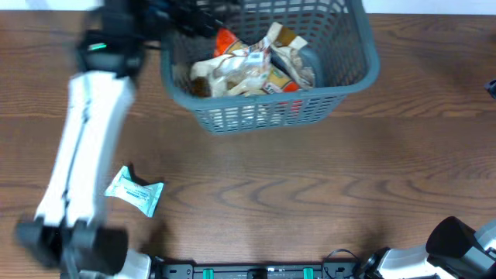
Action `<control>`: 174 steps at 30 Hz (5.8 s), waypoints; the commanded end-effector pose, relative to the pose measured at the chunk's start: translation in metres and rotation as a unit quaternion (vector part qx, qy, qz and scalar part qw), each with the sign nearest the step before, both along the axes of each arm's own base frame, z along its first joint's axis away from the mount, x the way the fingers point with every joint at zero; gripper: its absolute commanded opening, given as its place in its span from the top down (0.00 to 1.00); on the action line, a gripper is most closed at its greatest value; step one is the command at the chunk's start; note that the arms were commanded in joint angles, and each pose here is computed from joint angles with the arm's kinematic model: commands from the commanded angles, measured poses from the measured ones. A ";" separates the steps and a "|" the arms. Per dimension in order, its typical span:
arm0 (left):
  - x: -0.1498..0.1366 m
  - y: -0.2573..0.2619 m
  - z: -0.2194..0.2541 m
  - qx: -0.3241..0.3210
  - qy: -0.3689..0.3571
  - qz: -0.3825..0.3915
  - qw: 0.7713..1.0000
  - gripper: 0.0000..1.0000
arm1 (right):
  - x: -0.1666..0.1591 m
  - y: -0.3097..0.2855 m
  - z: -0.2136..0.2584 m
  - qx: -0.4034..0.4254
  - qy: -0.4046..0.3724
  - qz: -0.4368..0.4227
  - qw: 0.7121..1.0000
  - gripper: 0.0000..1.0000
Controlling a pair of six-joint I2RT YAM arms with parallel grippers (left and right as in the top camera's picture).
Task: Pack container
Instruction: 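Release the bag into the basket and pull the left gripper back, then lower the left gripper onto the blue tissue packet and grasp it, then lift and carry the blue packet over the basket with the left gripper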
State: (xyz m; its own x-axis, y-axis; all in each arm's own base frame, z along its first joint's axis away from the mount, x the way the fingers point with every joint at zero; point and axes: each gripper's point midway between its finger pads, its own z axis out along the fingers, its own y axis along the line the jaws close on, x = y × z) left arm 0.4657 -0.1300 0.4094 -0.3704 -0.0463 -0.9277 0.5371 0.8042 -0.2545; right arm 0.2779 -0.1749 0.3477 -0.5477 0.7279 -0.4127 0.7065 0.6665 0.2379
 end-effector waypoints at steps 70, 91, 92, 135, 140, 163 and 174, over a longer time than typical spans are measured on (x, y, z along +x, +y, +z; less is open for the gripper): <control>-0.271 0.168 -0.304 -0.130 0.579 0.620 0.513 0.01 | -0.002 -0.002 0.004 -0.008 -0.004 0.007 1.000 0.01; -0.286 0.160 -0.380 -0.103 0.593 0.578 0.551 0.02 | -0.002 -0.001 0.004 -0.008 -0.004 0.007 1.000 0.01; -0.287 0.160 -0.382 -0.103 0.593 0.578 0.551 0.01 | -0.002 -0.001 0.004 -0.008 -0.004 0.007 1.000 0.01; -0.252 0.160 -0.393 -0.149 0.545 0.563 0.603 0.94 | -0.002 -0.002 0.004 -0.008 -0.004 0.006 1.000 0.01; -0.181 0.171 -0.341 -0.152 0.447 0.512 0.718 0.94 | -0.002 -0.002 0.004 -0.008 -0.004 0.006 1.000 0.01; -0.030 0.020 0.075 -0.135 -0.087 0.169 0.972 0.94 | -0.002 -0.001 0.004 -0.007 -0.004 0.007 1.000 0.01; 0.033 -0.086 -0.067 -0.075 0.049 0.096 0.991 0.94 | 0.000 0.002 0.005 0.002 -0.011 0.013 1.000 0.01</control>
State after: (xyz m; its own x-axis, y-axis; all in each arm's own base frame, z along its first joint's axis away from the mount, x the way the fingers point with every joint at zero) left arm 0.4948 -0.2108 0.3522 -0.4182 -0.2841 -0.8628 0.3336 0.8354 -0.4368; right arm 0.2793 -0.1725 0.3480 -0.5572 0.7214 -0.4113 0.6937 0.6766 0.2470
